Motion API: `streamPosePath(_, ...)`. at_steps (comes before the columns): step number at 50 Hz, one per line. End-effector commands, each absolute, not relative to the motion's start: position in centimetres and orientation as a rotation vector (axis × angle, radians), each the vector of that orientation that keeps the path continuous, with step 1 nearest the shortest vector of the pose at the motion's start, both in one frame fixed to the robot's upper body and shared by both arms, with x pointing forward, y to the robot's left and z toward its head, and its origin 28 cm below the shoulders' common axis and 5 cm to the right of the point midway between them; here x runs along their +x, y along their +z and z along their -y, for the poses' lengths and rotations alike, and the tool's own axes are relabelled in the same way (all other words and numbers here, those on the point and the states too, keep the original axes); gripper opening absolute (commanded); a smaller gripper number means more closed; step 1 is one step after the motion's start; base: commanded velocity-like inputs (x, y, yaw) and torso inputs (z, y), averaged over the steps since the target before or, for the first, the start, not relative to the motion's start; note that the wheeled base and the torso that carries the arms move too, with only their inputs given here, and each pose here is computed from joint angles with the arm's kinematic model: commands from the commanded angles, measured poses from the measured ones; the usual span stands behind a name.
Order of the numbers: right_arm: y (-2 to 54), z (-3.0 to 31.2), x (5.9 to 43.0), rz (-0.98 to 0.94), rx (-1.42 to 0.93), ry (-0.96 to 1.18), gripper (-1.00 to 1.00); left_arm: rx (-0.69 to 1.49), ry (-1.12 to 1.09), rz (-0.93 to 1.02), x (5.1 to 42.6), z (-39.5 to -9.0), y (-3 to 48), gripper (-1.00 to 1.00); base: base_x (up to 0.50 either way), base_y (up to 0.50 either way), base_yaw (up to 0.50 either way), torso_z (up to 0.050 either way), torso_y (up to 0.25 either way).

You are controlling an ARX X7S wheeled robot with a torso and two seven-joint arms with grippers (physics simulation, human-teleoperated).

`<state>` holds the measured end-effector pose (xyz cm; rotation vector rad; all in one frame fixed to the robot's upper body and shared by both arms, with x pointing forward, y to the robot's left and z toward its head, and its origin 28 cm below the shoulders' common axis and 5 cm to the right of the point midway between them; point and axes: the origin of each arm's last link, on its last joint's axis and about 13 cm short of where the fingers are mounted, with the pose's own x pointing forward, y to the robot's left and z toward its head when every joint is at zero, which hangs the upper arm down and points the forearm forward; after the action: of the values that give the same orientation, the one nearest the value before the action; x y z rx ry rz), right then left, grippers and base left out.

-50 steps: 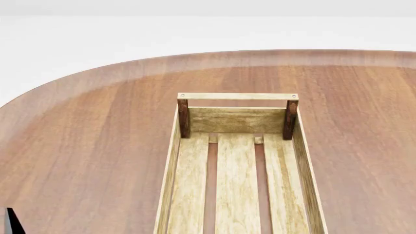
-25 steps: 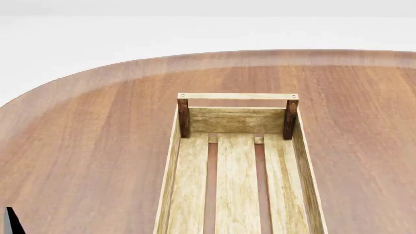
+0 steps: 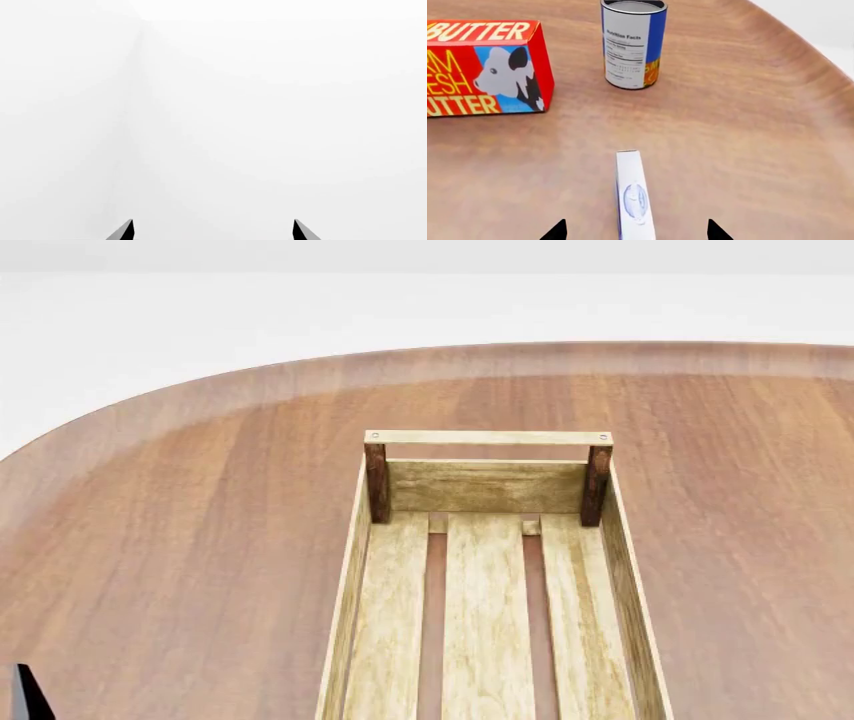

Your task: Pick up the cream cheese and put it in the tray.

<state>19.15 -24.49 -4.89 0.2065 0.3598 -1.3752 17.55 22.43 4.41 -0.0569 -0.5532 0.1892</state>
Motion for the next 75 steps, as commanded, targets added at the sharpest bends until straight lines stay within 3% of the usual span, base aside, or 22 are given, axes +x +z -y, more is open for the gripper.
streamPosePath(1,-5.4,24.7,19.3,-0.379,0.212,-1.379,1.00,-0.054,0.186,0.551,17.5,-22.4,4.4,1.00,0.00,0.00,0.00,0.000,0.000)
streamPosePath(40,-7.1,25.3,19.8,-0.440,0.214,-1.377,1.00,-0.050,0.192,0.548,17.5,-22.4,4.4,1.00,0.00,0.00,0.00,0.000,0.000)
streamPosePath(41,-7.1,25.2,19.8,-0.440,0.221,-1.373,-1.00,-0.050,0.192,0.548,17.6,-22.4,4.4,1.00,0.00,0.00,0.00,0.000,0.000)
streamPosePath(75,-2.7,22.9,19.0,-0.233,0.172,-1.201,-1.00,-0.049,0.196,0.544,17.6,-22.5,4.4,1.00,0.00,0.00,0.00,0.000,0.000)
